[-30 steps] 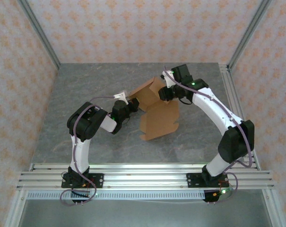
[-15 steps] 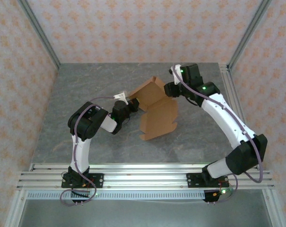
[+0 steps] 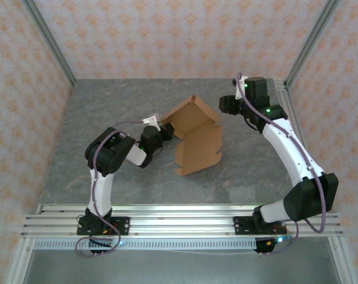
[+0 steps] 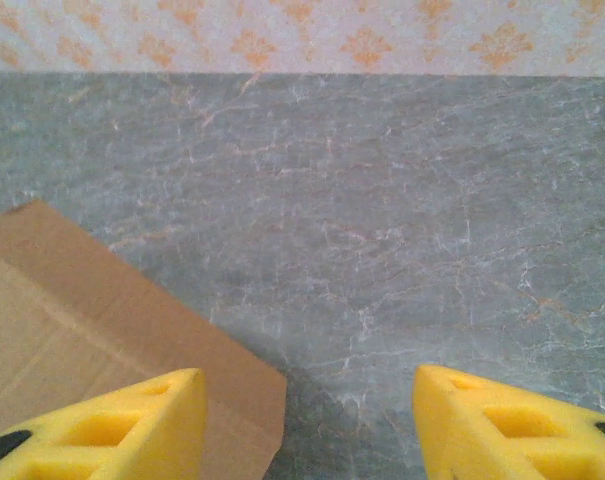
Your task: Fold the paper box
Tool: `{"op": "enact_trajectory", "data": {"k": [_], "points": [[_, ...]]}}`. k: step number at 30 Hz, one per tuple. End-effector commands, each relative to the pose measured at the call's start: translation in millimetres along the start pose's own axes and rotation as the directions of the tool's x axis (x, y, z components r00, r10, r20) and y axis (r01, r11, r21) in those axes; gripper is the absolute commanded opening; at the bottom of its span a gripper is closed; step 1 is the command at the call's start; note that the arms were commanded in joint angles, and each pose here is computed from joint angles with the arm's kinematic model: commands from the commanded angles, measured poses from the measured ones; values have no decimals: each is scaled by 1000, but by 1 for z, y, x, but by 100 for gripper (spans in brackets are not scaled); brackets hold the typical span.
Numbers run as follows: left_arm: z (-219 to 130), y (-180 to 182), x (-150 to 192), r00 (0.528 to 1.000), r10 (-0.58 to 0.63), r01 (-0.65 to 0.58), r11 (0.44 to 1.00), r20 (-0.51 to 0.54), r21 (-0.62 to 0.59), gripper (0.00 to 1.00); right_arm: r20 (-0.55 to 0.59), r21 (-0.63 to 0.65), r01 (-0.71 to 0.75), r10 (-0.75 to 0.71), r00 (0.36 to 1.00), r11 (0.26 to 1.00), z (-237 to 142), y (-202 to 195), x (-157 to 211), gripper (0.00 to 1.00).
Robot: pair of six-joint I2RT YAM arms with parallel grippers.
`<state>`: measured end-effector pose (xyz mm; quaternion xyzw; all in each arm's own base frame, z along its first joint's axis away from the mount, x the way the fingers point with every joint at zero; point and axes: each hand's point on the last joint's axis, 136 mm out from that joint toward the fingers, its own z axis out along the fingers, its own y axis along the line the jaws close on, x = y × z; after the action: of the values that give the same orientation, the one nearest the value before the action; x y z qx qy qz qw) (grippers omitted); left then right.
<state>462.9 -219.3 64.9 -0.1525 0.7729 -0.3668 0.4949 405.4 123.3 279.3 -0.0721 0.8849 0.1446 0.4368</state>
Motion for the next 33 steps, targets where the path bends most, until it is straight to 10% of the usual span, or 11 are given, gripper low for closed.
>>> {"op": "enact_trajectory", "data": {"k": [1, 33], "points": [[-3, 33, 20, 998, 7, -13, 994, -59, -104, 0, 42, -57, -22, 25, 999, 998, 8, 7, -14, 57], [2, 23, 22, 995, 20, -27, 997, -99, -71, 0, -222, -354, 102, -189, 956, 930, 57, 82, 46, 38]]}}
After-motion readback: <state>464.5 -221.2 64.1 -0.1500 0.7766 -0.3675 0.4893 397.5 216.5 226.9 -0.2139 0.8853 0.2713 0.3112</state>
